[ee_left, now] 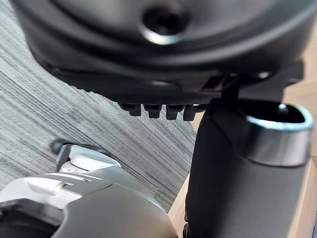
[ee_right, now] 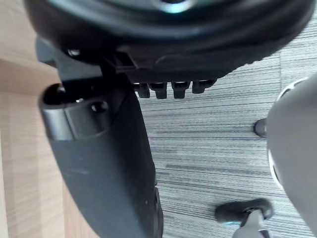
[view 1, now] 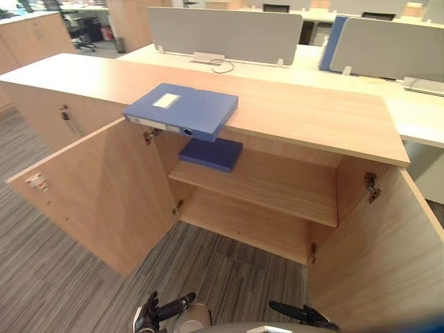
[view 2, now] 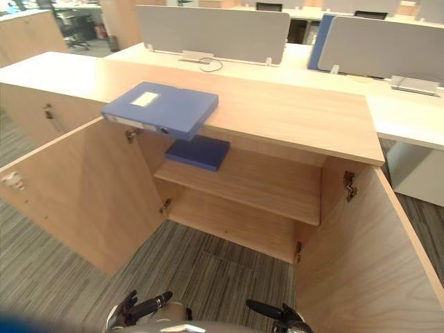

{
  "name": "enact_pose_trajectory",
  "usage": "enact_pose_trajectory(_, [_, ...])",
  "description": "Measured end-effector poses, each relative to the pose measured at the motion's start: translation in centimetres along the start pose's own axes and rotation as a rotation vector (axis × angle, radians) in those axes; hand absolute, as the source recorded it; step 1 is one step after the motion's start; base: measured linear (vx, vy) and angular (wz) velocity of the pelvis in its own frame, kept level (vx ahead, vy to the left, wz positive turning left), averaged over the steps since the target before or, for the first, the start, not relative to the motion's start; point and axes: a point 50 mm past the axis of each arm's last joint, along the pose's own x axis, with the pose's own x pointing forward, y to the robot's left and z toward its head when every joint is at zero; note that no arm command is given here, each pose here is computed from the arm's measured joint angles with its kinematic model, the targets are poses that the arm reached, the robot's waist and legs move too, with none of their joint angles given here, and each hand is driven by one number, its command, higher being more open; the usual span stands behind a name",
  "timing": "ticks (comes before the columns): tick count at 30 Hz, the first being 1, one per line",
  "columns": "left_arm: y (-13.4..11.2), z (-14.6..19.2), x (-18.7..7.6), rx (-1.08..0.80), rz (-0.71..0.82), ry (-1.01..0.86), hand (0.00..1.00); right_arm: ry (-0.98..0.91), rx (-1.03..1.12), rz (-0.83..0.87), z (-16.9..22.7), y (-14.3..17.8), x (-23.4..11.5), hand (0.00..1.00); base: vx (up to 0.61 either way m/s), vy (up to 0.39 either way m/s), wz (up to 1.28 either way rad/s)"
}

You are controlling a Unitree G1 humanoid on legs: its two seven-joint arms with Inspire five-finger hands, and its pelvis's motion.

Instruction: Walk over to the cabinet, pick up the folder, carry it to the office cabinet, place the folder inside the office cabinet, then close the office cabinet door

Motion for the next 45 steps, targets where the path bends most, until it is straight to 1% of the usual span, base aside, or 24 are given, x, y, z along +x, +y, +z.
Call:
enact_pose_trajectory(1, [0.8,0.7,0.3,0.019,0.016,-0.011,1.00,0.006,-0.024,0.016,-0.4,0.7,-0.1,1.00,0.38,0.172,-0.04])
enact_pose_trajectory(2, [1.0,1.4,0.5,0.025,0.031,-0.032,1.00,0.010,-0.027,0.035,-0.5,1.5,-0.1,1.00,0.31,0.134,0.16])
enact_pose_trajectory(4, [1.1,1.8,0.7,0.005,0.044,-0.030,1.00,0.018,-0.028,0.043,-0.6,1.8,-0.1,1.00,0.21,0.099,0.10])
enact_pose_trajectory(7, [1.1,-0.3,0.3,-0.066,0.079,0.040,1.00,0.001,-0.029,0.035,0.0,1.5,0.0,1.00,0.12,0.107,-0.22])
enact_pose_trajectory(9, [1.3,-1.2,-0.1,-0.074,0.095,0.066,1.00,0.001,-0.028,0.034,-0.1,1.4,0.0,1.00,0.06,0.092,-0.35])
enact_pose_trajectory(11, [1.3,-2.2,-0.5,-0.051,0.094,0.097,1.00,0.003,-0.029,0.017,-0.2,0.6,0.0,1.00,0.03,0.110,-0.30])
enact_pose_trajectory(14, [0.8,-3.6,-1.0,-0.033,0.084,0.133,1.00,0.021,0.030,-0.052,-1.2,-2.1,-0.3,1.00,0.04,0.187,-0.24])
enact_pose_trajectory(15, [1.0,-3.9,-1.2,-0.013,0.086,0.140,1.00,0.021,0.064,-0.065,-1.2,-2.4,-0.3,1.00,0.00,0.235,-0.34])
enact_pose_trajectory(18, [1.5,-4.5,-1.6,0.002,0.095,0.157,1.00,-0.004,0.069,-0.069,-0.8,-2.5,-0.3,1.00,-0.02,0.172,-0.28])
enact_pose_trajectory(21, [1.2,-3.7,-1.3,0.001,0.087,0.122,1.00,-0.016,0.070,-0.059,-0.3,-2.1,-0.2,1.00,-0.05,0.022,-0.26])
enact_pose_trajectory(24, [0.4,-1.0,-0.8,-0.013,0.061,0.009,1.00,-0.032,0.013,-0.026,0.1,-1.3,-0.1,1.00,-0.10,-0.106,-0.01])
enact_pose_trajectory(25, [0.6,0.3,-0.8,-0.018,0.055,-0.051,1.00,-0.032,-0.013,-0.008,0.1,-0.8,-0.1,1.00,-0.05,-0.209,0.30])
enact_pose_trajectory(27, [-0.6,1.3,-1.1,-0.061,0.023,-0.112,1.00,-0.023,-0.063,-0.002,-0.2,-0.9,-0.2,1.00,0.02,-0.176,0.28])
enact_pose_trajectory(29, [-2.1,2.4,-1.8,-0.164,-0.013,-0.187,1.00,-0.037,-0.122,0.021,0.1,-0.3,-0.1,1.00,0.06,-0.199,0.12])
enact_pose_trajectory(31, [-2.7,2.7,-2.1,-0.222,-0.027,-0.205,1.00,-0.042,-0.178,0.023,0.4,-0.6,-0.1,1.00,0.10,-0.151,-0.13])
enact_pose_trajectory(33, [-2.5,2.6,-2.2,-0.275,-0.004,-0.203,1.00,-0.027,-0.186,0.007,0.2,-0.8,-0.1,1.00,0.22,-0.144,-0.24])
enact_pose_trajectory(38, [-2.3,3.4,-2.2,-0.287,0.006,-0.232,1.00,-0.027,-0.166,0.025,0.2,0.3,-0.1,1.00,0.19,0.012,-0.27])
enact_pose_trajectory(39, [-2.4,3.7,-2.2,-0.300,-0.003,-0.242,1.00,-0.025,-0.162,0.020,0.1,0.0,-0.1,1.00,0.18,0.083,-0.21])
enact_pose_trajectory(40, [-2.2,3.8,-2.2,-0.306,-0.005,-0.248,1.00,-0.015,-0.156,0.014,-0.1,-0.2,-0.1,1.00,0.22,0.091,0.00])
enact_pose_trajectory(41, [-1.4,4.1,-2.2,-0.320,0.003,-0.257,1.00,0.004,-0.139,0.020,-1.0,0.2,-0.2,1.00,0.26,0.101,0.10])
enact_pose_trajectory(42, [-0.7,4.7,-2.1,-0.380,0.000,-0.274,1.00,0.018,-0.133,0.029,-1.5,0.5,-0.3,1.00,0.30,0.105,0.20])
enact_pose_trajectory(45, [0.2,5.8,-2.3,-0.526,-0.013,-0.312,1.00,0.039,-0.130,0.047,-2.0,0.7,-0.4,1.00,0.18,0.082,0.12])
